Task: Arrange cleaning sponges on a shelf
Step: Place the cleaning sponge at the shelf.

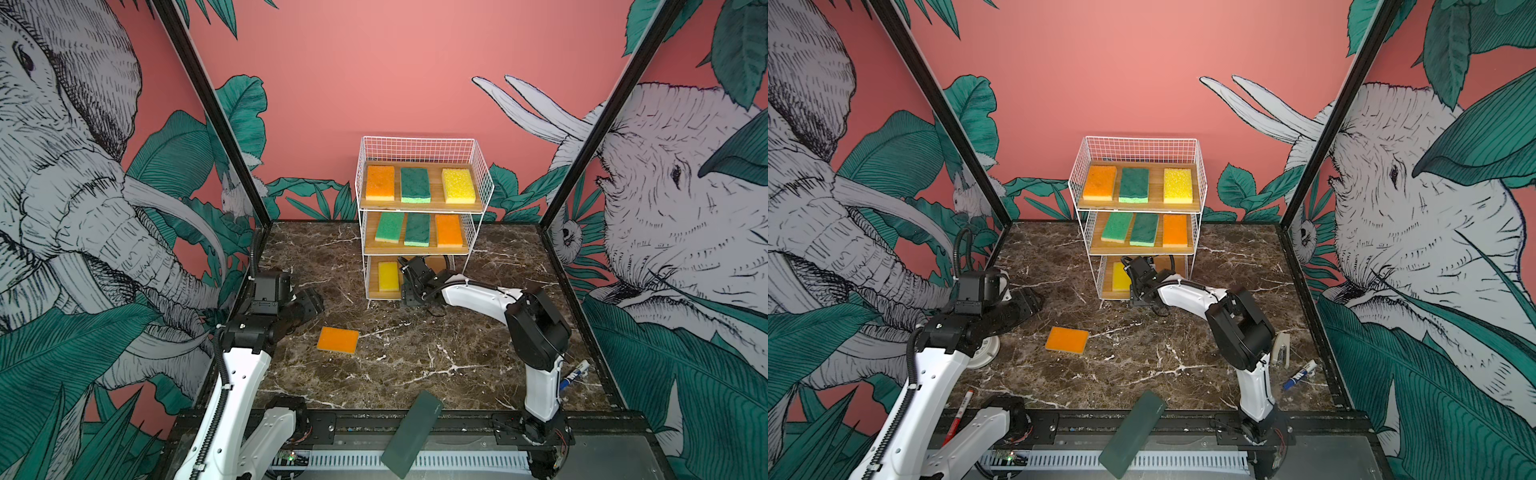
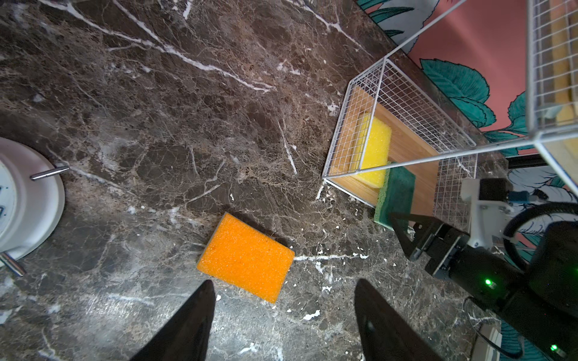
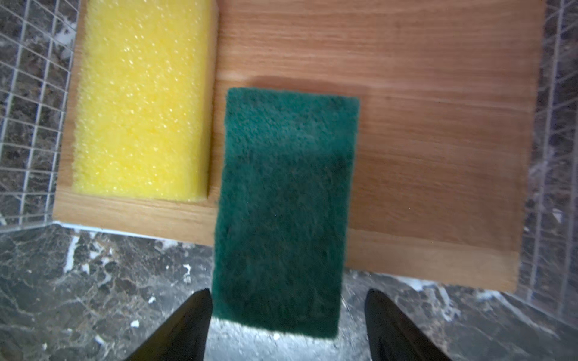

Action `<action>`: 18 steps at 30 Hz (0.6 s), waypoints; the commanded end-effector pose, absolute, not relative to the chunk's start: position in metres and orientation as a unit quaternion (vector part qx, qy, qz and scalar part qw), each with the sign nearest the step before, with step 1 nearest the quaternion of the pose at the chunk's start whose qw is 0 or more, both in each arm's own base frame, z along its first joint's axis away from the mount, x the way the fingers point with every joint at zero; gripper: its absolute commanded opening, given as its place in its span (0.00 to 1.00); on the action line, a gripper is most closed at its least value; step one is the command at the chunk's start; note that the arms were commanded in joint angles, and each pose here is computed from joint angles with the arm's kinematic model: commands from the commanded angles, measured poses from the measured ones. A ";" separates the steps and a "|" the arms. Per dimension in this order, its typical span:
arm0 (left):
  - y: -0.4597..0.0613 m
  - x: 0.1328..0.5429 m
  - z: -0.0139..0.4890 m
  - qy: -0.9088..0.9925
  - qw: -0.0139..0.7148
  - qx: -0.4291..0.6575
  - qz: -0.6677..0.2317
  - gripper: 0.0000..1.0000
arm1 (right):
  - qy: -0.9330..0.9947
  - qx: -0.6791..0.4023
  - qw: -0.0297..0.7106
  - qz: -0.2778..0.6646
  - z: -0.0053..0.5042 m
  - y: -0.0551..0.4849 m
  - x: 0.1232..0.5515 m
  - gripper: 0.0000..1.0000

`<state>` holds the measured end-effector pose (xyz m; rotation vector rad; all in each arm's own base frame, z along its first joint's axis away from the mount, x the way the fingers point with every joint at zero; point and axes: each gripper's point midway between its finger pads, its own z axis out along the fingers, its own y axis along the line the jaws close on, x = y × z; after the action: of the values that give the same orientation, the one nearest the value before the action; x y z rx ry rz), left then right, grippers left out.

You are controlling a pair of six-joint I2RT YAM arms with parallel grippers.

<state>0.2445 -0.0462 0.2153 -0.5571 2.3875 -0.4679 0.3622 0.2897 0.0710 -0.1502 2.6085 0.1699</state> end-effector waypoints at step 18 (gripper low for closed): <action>-0.043 0.230 0.221 0.903 0.323 -0.220 -0.180 0.73 | 0.963 -0.136 0.224 0.062 0.063 0.295 0.315 0.10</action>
<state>0.2356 -0.0451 0.2219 -0.5520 2.3602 -0.4765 0.3144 0.2868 0.0630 -0.3160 2.6409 0.1596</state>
